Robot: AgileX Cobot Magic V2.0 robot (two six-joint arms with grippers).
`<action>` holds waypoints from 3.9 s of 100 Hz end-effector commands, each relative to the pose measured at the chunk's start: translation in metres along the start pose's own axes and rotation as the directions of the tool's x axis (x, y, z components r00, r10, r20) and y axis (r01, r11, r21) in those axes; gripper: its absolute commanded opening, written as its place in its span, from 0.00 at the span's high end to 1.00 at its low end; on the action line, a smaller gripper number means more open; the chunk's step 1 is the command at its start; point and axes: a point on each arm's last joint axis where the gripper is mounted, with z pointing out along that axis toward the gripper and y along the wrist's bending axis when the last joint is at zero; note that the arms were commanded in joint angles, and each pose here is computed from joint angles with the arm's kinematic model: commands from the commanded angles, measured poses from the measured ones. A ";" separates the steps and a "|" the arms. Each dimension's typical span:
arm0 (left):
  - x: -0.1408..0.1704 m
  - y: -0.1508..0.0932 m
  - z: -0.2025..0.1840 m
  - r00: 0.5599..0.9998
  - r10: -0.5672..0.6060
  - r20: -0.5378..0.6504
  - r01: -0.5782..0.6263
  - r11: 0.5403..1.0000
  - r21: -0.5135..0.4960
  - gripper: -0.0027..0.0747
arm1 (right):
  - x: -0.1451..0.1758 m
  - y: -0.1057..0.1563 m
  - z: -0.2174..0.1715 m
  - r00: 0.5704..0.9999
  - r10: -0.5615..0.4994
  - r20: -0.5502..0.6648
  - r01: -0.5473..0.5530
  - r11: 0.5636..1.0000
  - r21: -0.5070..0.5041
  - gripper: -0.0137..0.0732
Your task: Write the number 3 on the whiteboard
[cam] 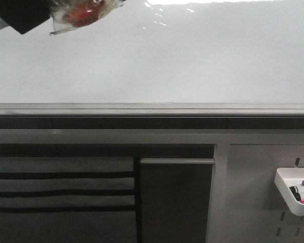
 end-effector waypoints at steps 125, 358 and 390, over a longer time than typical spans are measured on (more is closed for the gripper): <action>0.082 -0.011 -0.058 0.816 -0.290 0.499 0.491 0.804 -0.336 0.60 | 0.070 0.000 -0.102 0.840 0.437 0.323 -0.543 0.654 0.527 0.91; 0.082 -0.009 -0.053 0.857 -0.230 0.462 0.425 0.821 -0.380 0.60 | 0.014 -0.077 -0.040 0.937 0.348 0.032 -0.346 0.913 0.217 0.91; 0.042 0.013 -0.010 0.957 -0.136 0.258 0.184 0.967 -0.175 0.60 | 0.025 -0.025 -0.043 0.999 0.025 -0.049 -0.019 0.993 0.120 0.91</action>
